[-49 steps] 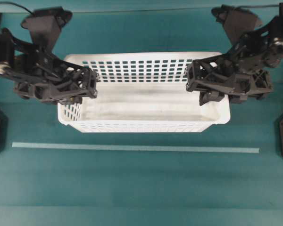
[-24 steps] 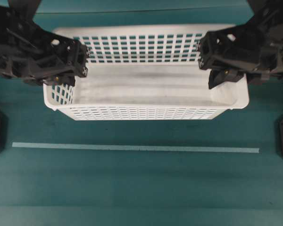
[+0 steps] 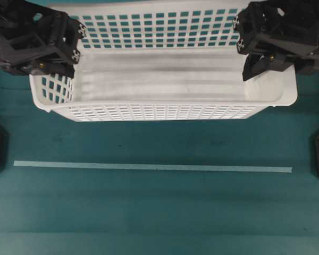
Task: Lift the white basket with both hands.
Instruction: 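Lift the held basket upward and toward the far side with both grippers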
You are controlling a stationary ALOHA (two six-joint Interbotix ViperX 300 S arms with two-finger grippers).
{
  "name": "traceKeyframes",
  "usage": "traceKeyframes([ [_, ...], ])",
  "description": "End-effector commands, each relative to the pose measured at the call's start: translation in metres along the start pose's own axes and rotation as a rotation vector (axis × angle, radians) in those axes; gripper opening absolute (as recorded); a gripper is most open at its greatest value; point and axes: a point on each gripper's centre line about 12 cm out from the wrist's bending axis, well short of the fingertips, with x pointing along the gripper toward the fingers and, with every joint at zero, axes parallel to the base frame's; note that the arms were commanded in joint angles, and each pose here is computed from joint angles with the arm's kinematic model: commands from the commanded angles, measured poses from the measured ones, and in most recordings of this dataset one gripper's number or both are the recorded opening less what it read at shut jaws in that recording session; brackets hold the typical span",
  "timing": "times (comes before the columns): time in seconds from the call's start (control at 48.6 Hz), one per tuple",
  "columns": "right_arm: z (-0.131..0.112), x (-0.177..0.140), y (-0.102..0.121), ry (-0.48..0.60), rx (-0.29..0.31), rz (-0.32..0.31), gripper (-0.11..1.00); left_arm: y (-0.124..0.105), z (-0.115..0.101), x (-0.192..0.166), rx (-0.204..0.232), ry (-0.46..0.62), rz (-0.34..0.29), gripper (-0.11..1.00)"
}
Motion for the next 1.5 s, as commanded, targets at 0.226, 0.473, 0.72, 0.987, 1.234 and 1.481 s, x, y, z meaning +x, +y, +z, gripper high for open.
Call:
traceKeyframes([
  [0.226,-0.011,-0.037,0.02,-0.006,-0.081,0.066,0.19,-0.021,0.009,-0.024,0.1,-0.016,-0.022,-0.01],
  [0.473,-0.01,-0.028,0.013,0.006,-0.085,-0.014,0.19,-0.027,0.012,-0.019,0.134,0.006,0.031,-0.01],
  [0.72,-0.011,-0.025,0.01,0.005,-0.077,-0.005,0.19,-0.026,0.011,-0.02,0.133,0.006,0.031,-0.01],
  [0.987,-0.013,-0.01,0.006,0.025,-0.076,-0.049,0.19,-0.026,0.011,-0.019,0.135,0.008,0.037,-0.01],
  [1.234,-0.013,-0.01,0.003,0.007,-0.084,-0.029,0.19,-0.026,0.011,-0.017,0.139,0.011,0.041,-0.01],
  [1.481,-0.01,0.005,-0.009,-0.016,-0.089,-0.067,0.2,-0.019,0.009,0.007,0.159,0.026,0.094,-0.01],
])
